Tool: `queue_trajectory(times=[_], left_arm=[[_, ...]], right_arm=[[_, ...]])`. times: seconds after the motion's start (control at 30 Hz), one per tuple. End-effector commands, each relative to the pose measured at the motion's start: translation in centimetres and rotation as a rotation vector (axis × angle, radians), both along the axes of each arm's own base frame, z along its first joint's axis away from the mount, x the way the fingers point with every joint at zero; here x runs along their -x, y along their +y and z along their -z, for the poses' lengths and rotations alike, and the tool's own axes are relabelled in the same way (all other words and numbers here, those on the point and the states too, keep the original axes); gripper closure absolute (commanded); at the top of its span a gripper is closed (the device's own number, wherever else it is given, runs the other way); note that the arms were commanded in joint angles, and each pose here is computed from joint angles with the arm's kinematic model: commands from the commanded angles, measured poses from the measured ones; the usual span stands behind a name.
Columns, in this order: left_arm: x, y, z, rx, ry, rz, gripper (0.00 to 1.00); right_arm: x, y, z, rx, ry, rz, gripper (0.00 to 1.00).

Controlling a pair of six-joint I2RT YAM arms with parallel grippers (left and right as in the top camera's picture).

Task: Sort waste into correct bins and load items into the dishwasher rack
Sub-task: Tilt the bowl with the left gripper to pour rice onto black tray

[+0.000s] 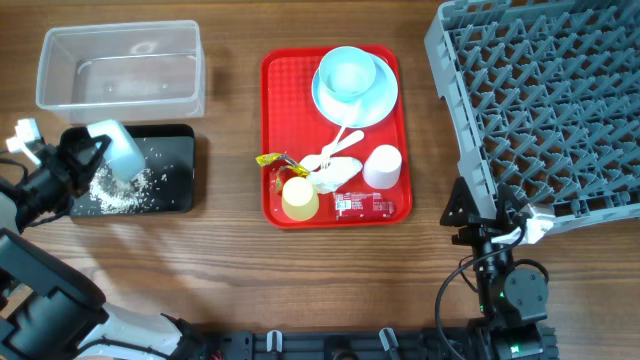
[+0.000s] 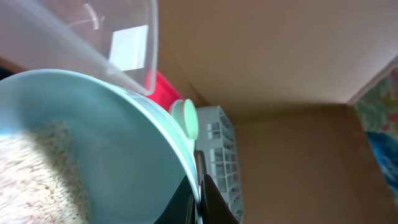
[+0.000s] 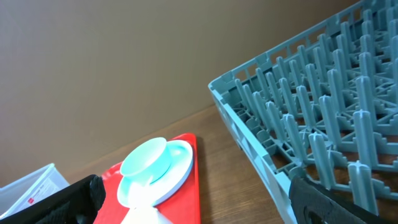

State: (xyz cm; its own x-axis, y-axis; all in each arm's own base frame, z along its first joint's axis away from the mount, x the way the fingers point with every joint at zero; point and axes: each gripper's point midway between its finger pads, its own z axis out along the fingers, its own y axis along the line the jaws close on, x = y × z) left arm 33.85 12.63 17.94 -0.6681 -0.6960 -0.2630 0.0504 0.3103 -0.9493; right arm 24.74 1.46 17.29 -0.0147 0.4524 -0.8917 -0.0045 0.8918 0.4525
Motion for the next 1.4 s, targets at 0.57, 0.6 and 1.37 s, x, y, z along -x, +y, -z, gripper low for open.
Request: queue_trajectory(times=[0.57,0.6,1.37], left_arm=[[0.5,-0.1,-3.6,0.122,-0.131,-0.009,0.96],[0.6,0.0,-3.6,0.126,-0.128,-0.013,0.96],[1.2,0.9,-3.6,0.217,-0.052,-0.059,0.96]], right_arm=[[0.0,0.4,-0.1,-0.011,-0.003,-0.022,0.0],[0.0,0.4,-0.1,-0.011,-0.003,-0.022,0.0],[0.0,0.8,0.0,-0.012,-0.001,-0.049,0.0]])
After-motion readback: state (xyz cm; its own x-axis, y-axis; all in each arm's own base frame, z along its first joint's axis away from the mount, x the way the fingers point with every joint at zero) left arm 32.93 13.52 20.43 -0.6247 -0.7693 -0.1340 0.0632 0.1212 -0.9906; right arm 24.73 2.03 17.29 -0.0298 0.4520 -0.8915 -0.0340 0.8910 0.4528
